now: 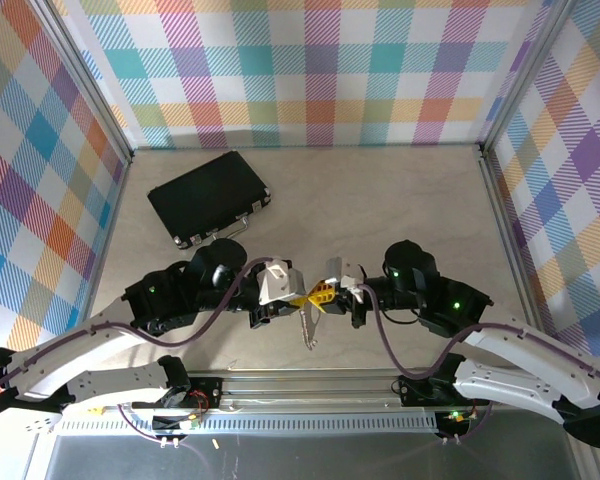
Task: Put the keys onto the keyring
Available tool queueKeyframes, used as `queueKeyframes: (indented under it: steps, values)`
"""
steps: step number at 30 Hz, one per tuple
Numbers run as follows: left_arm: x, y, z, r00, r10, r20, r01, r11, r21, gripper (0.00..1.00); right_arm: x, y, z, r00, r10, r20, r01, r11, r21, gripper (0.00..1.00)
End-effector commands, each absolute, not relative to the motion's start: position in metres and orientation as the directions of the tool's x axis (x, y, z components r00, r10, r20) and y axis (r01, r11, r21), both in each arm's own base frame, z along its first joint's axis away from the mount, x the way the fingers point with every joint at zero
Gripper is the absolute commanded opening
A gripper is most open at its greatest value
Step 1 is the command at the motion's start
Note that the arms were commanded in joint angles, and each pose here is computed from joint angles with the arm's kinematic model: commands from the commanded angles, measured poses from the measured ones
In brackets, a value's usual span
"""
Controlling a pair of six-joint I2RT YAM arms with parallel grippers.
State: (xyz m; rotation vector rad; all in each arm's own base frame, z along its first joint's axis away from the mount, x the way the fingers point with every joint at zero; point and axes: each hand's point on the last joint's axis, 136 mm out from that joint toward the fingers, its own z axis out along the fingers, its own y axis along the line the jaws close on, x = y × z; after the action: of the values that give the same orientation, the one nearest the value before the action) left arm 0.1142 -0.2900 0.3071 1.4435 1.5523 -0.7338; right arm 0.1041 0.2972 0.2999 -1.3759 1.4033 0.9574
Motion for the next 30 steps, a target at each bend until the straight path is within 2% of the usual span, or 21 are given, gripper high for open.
queueKeyframes:
  steps: [1,4,7,14,30]
  values:
    - [0.097,-0.286,0.347,0.09,0.256,-0.962,0.981,0.147,0.131,0.29,0.094,0.294,0.33,0.061,-0.128,-0.99,-0.996,0.059,-0.069,0.0]
    - [0.088,-0.277,0.365,0.1,0.106,-0.989,0.981,0.156,0.116,0.31,0.085,0.292,0.343,0.022,-0.035,-0.999,-0.999,0.027,-0.023,0.0]
    - [0.078,-0.274,0.375,0.083,0.025,-0.996,0.989,0.118,0.085,0.32,0.077,0.291,0.356,-0.001,0.066,-0.998,-1.0,-0.014,0.0,0.0]
    - [0.066,-0.278,0.386,0.061,-0.053,-0.997,0.997,0.047,0.058,0.33,0.066,0.286,0.384,-0.027,0.262,-0.965,-0.996,-0.085,0.005,0.0]
    - [0.066,-0.284,0.389,0.046,-0.091,-0.995,0.999,0.025,0.044,0.32,0.06,0.286,0.393,-0.03,0.316,-0.948,-0.991,-0.131,-0.012,0.0]
